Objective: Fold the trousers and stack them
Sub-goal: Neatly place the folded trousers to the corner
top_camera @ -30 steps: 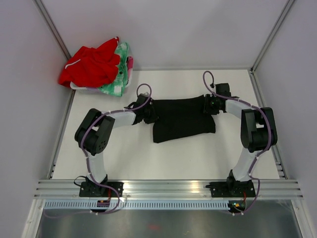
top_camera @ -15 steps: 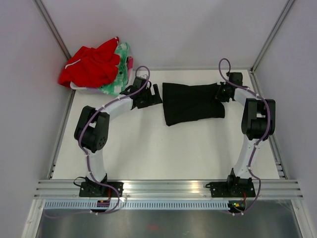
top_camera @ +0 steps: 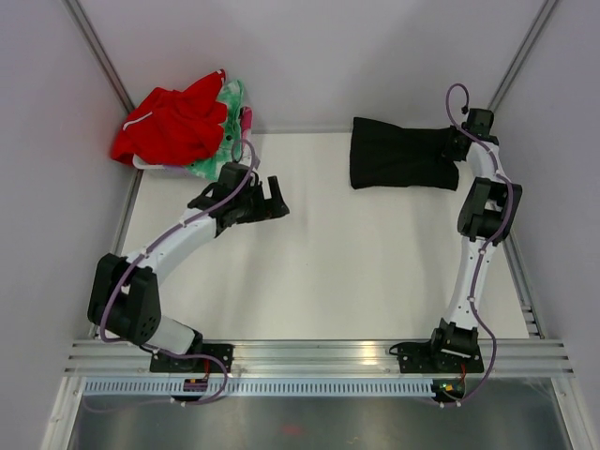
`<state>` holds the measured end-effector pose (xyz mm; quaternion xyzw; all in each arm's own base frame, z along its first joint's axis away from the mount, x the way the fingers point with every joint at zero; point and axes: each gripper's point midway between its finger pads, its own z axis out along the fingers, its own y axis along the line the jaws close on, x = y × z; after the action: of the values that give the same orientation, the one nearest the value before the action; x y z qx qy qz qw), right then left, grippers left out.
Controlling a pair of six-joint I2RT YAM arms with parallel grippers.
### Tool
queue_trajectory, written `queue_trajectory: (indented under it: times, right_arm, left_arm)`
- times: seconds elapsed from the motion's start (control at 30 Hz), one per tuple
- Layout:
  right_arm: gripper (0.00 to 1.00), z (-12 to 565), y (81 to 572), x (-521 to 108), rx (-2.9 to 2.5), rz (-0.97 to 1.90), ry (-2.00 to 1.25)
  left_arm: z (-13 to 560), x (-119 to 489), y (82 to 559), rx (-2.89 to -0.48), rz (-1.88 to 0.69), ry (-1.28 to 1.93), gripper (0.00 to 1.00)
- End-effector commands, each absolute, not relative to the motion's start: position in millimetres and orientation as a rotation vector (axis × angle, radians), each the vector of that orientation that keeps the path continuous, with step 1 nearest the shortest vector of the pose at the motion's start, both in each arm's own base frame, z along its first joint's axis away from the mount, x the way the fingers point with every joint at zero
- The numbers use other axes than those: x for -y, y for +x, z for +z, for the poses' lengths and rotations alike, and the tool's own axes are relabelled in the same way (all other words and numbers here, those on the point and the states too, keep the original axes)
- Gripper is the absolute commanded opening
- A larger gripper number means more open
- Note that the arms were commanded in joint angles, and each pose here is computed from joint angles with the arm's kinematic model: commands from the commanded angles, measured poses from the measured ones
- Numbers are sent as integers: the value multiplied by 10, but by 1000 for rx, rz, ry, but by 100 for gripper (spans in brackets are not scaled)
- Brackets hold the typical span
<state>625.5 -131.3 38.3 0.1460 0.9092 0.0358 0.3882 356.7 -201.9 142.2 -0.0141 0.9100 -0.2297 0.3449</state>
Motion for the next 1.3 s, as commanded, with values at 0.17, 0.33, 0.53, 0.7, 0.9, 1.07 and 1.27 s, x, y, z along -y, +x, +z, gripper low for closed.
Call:
queue_trajectory:
  times: [0.17, 0.33, 0.53, 0.7, 0.9, 1.07, 1.27]
  right_arm:
    - [22, 404, 6041, 1782, -2391, -159, 249]
    - [88, 951, 6048, 1849, -2332, -207, 250]
    - [98, 2641, 5897, 1590, -2086, -119, 215]
    - [98, 2800, 5723, 617, -2072, 77, 60]
    - [98, 2183, 5767, -912, -2167, 121, -84]
    - [98, 1437, 5870, -1271, -2273, -2, -31]
    - [98, 981, 5858, -1470, -2326, -85, -58]
  left_arm:
    - [1271, 1807, 2988, -2440, -594, -29, 100]
    - [1360, 1831, 2931, -2440, -622, 2, 100]
    - [1499, 1782, 2897, -2414, -606, 14, 100]
    - [1497, 1709, 2854, -2412, -569, 17, 100]
    - [1490, 1534, 2783, -2396, -485, -28, 100]
    - [1518, 1274, 2585, -2410, -380, -131, 100]
    - [1675, 993, 2238, -2323, -353, -231, 100]
